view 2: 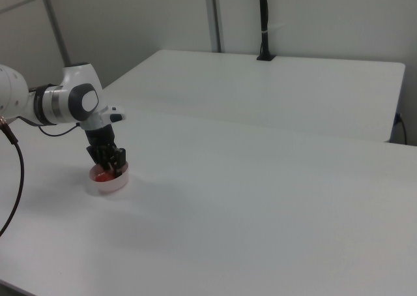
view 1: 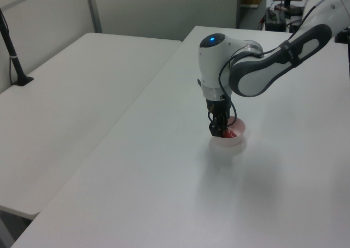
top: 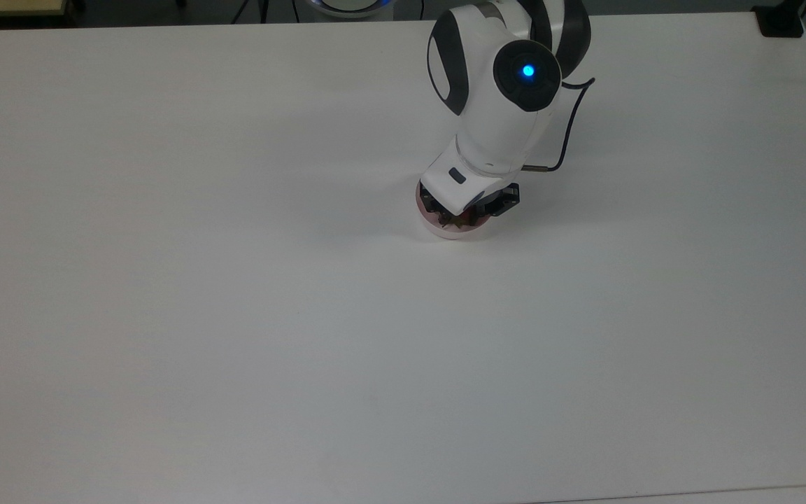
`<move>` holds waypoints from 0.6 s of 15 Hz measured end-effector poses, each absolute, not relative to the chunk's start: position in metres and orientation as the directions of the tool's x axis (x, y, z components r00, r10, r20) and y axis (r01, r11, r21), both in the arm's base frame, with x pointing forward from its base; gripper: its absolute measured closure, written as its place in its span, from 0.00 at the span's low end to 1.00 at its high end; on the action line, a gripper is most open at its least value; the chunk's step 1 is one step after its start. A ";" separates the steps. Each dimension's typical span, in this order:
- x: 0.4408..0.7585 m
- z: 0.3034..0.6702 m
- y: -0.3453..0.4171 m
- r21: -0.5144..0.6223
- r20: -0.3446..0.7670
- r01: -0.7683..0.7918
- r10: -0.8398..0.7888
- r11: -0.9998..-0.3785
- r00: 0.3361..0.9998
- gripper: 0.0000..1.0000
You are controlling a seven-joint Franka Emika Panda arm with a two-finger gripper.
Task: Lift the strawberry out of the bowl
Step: 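Close the gripper around the red strawberry inside the bowl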
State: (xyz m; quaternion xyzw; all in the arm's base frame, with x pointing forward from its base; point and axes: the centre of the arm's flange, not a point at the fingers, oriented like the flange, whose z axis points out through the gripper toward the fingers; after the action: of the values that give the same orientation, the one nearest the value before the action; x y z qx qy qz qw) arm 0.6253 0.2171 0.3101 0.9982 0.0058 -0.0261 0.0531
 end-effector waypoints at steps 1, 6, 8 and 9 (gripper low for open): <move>0.627 0.313 0.216 0.104 -0.047 0.011 0.006 -0.995 0.999 0.54; 0.634 0.344 0.207 0.084 0.001 -0.009 -0.009 -0.996 1.000 0.54; 0.634 0.349 0.205 0.081 0.006 -0.012 -0.011 -0.997 1.000 0.54; 0.633 0.346 0.205 0.083 0.001 -0.012 -0.012 -0.997 1.000 0.49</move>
State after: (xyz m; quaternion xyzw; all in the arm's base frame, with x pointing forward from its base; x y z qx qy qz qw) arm 0.6327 0.2049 0.3462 0.9991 -0.0058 0.0005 0.0413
